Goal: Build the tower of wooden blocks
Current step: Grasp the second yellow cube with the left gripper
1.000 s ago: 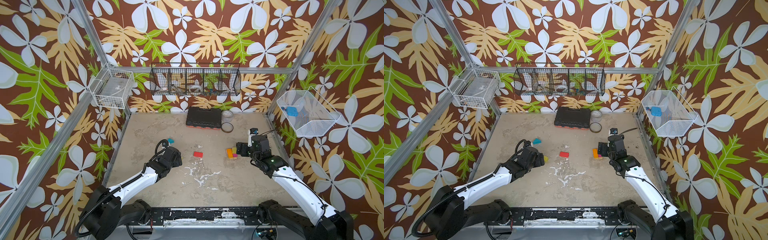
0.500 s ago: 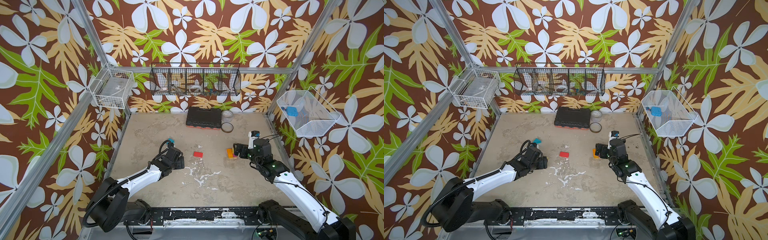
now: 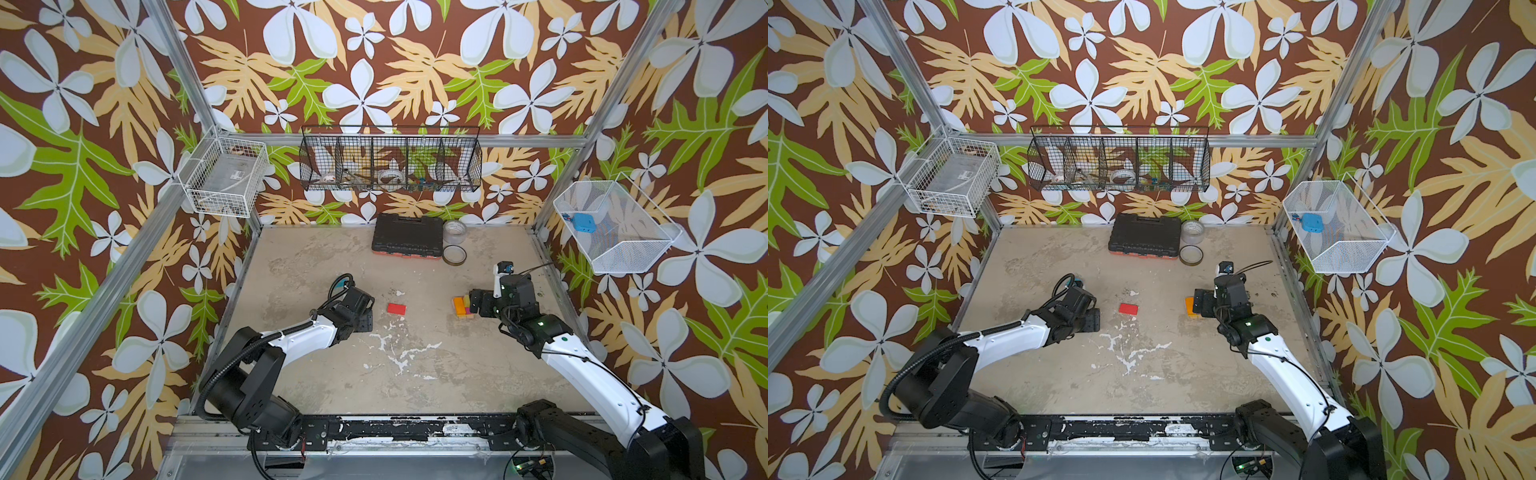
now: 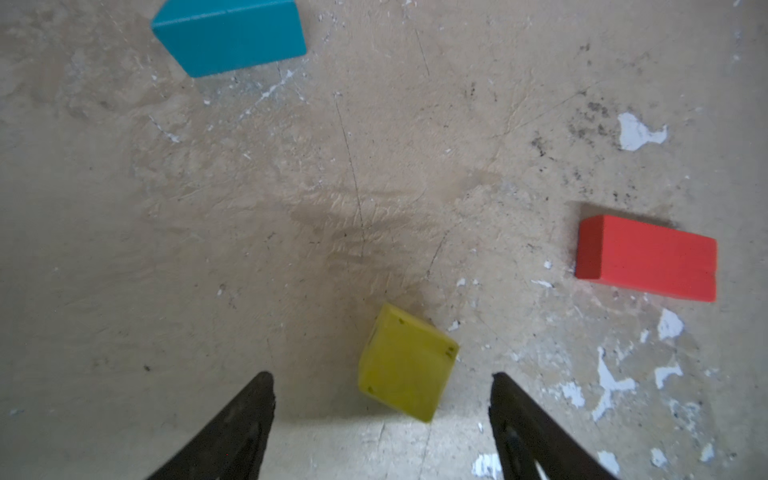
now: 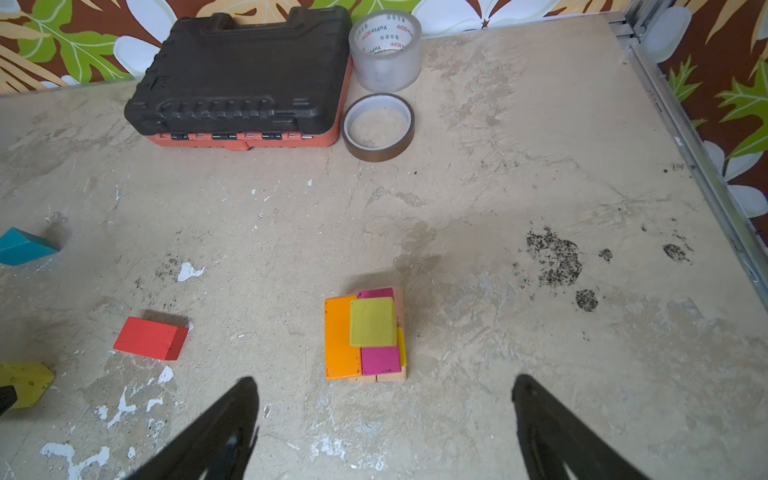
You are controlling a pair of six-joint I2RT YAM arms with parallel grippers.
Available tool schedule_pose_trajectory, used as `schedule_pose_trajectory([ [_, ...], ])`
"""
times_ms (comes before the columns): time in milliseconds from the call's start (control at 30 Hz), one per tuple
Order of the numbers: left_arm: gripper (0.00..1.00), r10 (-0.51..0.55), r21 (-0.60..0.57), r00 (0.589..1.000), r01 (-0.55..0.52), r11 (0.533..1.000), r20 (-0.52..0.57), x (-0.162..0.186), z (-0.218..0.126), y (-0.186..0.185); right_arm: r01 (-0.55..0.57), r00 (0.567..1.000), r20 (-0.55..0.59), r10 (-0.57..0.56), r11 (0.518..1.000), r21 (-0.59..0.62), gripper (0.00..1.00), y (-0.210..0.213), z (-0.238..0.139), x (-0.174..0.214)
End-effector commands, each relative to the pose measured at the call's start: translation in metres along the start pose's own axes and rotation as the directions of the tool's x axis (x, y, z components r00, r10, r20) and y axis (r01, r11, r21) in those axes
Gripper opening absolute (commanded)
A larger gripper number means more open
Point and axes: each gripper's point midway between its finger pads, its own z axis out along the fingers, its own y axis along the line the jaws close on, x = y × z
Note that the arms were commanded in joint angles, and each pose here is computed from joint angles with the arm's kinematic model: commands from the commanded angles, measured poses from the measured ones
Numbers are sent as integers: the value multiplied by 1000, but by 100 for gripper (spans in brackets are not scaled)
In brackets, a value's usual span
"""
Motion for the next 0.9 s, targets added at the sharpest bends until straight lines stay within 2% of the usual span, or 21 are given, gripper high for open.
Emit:
schedule_pose_trajectory([
  [0,80,34,-42,999,-34,999,-8,-3,8,3,1,999,35,-1,1000,3,96,1,-1,-12],
  [100,76,50,-50,998,-51,997,-29,-2,16,1,-36,996,75,39,999,-40,99,9,-1,-20],
  [167,73,54,-57,998,-57,997,-43,1,18,1,-51,996,70,57,995,-83,97,18,2,-24],
  [400,66,63,-31,997,-64,997,-39,-1,19,-4,-80,994,69,86,993,-83,96,20,8,-30],
  [533,51,73,-34,996,-74,997,-55,0,24,-6,-86,992,80,96,990,-113,96,24,1,-33],
  [733,40,78,-7,995,-79,997,-58,1,23,-10,-83,990,99,96,988,-129,97,24,-11,-35],
  [867,27,86,23,994,-85,996,-61,1,23,-16,-78,991,99,90,989,-122,97,22,-16,-34],
])
